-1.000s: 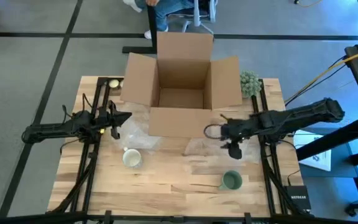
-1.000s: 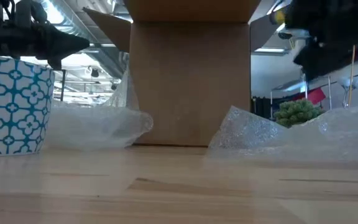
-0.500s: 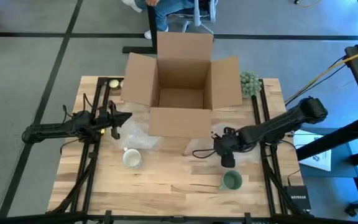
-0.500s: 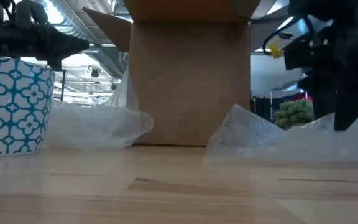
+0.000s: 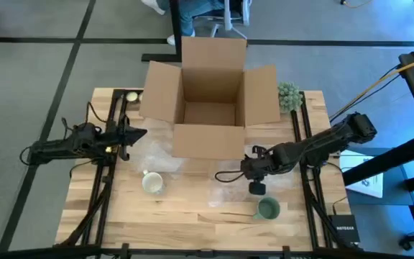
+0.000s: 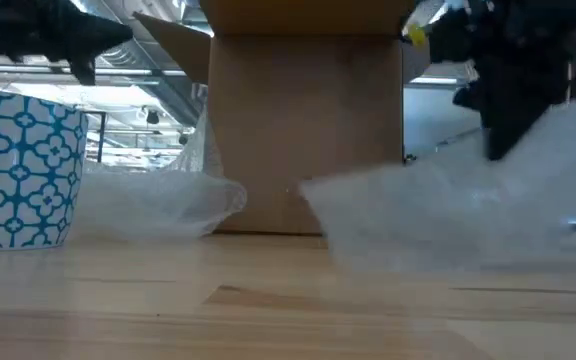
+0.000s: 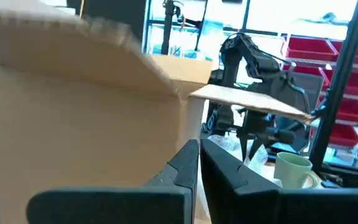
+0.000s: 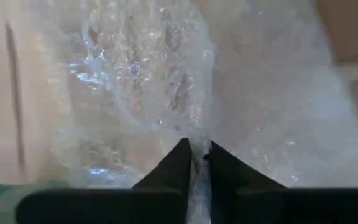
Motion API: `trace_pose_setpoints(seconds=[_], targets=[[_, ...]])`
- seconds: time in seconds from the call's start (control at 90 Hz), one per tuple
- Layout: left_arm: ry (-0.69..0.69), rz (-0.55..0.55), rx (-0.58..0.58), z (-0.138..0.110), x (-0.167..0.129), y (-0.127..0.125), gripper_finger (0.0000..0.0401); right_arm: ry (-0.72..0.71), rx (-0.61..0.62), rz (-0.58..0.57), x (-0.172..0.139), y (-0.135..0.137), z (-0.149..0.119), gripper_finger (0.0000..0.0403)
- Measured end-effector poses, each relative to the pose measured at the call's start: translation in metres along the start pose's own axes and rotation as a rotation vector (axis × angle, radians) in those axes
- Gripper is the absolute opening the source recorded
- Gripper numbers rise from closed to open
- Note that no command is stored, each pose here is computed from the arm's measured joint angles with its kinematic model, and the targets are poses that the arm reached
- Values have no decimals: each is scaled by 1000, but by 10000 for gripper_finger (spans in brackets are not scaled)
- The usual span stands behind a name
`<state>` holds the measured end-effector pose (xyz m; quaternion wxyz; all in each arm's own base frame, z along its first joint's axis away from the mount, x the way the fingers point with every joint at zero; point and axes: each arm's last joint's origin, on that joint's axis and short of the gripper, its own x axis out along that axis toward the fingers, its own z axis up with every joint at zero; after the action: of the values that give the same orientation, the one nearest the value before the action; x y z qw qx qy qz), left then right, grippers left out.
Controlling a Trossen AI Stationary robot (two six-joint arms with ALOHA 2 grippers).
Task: Wrap mug
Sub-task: Prepare the bubble wrap
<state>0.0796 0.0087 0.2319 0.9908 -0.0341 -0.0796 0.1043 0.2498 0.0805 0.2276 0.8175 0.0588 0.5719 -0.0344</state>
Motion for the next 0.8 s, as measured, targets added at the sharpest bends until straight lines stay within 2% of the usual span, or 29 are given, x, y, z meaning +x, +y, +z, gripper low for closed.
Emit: trace_pose_setpoints(seconds=[0.111, 0.3, 0.467, 0.611, 0.8], targets=[[16, -25, -5, 4, 3, -3, 0, -57, -18, 21, -12, 3, 12, 3], [162, -55, 6, -10, 21, -11, 0, -236, -115, 84, -12, 7, 30, 9], [294, -95, 30, -25, 37, -22, 0, -262, -177, 85, 1, 6, 24, 9], [390, -125, 59, -25, 51, -35, 0, -256, -206, 74, 15, 4, 15, 9], [485, -215, 134, -25, 68, -69, 0, -354, -239, 73, 28, 3, 12, 9]])
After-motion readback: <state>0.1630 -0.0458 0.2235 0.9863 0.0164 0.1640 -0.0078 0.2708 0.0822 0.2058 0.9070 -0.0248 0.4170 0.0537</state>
